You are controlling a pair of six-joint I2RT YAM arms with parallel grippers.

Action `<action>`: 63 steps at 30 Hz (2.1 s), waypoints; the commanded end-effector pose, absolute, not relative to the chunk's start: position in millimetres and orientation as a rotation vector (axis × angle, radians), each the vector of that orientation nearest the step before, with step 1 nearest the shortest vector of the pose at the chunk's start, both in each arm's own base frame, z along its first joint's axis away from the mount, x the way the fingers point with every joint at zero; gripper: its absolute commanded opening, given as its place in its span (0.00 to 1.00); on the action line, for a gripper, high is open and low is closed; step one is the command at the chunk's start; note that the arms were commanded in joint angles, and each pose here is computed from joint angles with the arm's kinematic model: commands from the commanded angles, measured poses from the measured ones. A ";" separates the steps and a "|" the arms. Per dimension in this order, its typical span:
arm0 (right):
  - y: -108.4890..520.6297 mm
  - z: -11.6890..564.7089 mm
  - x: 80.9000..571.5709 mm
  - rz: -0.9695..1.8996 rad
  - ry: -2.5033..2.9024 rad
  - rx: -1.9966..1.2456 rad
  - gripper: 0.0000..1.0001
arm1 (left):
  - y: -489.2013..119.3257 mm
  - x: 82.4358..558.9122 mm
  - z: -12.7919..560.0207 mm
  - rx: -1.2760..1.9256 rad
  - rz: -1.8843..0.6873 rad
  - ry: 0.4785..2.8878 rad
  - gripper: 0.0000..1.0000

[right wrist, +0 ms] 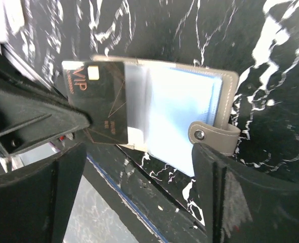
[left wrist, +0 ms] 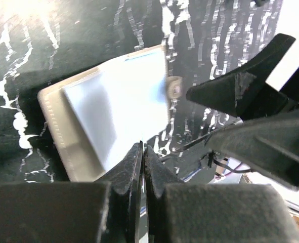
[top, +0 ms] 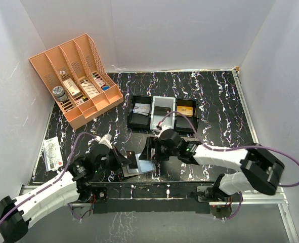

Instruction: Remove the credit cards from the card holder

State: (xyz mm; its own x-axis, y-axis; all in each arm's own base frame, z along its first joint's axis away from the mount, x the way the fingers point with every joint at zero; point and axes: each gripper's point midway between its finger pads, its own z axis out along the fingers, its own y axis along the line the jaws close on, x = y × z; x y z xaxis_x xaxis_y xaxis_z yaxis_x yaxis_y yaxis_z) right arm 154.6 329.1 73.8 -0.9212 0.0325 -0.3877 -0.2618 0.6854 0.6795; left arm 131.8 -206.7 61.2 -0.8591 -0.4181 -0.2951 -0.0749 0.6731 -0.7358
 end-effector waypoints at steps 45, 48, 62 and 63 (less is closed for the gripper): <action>305.6 191.7 158.7 1.923 2.003 -0.239 0.40 | -280.0 142.4 203.9 -0.055 -1.739 1.867 0.00; 306.5 197.3 155.2 1.952 1.976 -0.279 0.37 | -282.8 142.0 202.2 -0.050 -1.745 1.885 0.00; 301.7 195.2 144.1 2.027 1.943 -0.287 0.01 | -279.5 136.4 193.9 -0.057 -1.740 1.930 0.00; 301.1 194.9 146.1 2.022 1.941 -0.275 0.00 | -278.7 136.4 193.0 -0.055 -1.729 1.935 0.00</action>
State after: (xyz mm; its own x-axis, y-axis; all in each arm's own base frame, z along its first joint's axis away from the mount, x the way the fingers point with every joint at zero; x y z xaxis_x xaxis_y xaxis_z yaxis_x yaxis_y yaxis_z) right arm 147.9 303.7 184.6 -0.9481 0.0819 -0.3073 -0.3066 0.0214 0.9516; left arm 136.5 -280.4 179.5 -0.8708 -0.3713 -0.3222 0.2710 0.1843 -0.9448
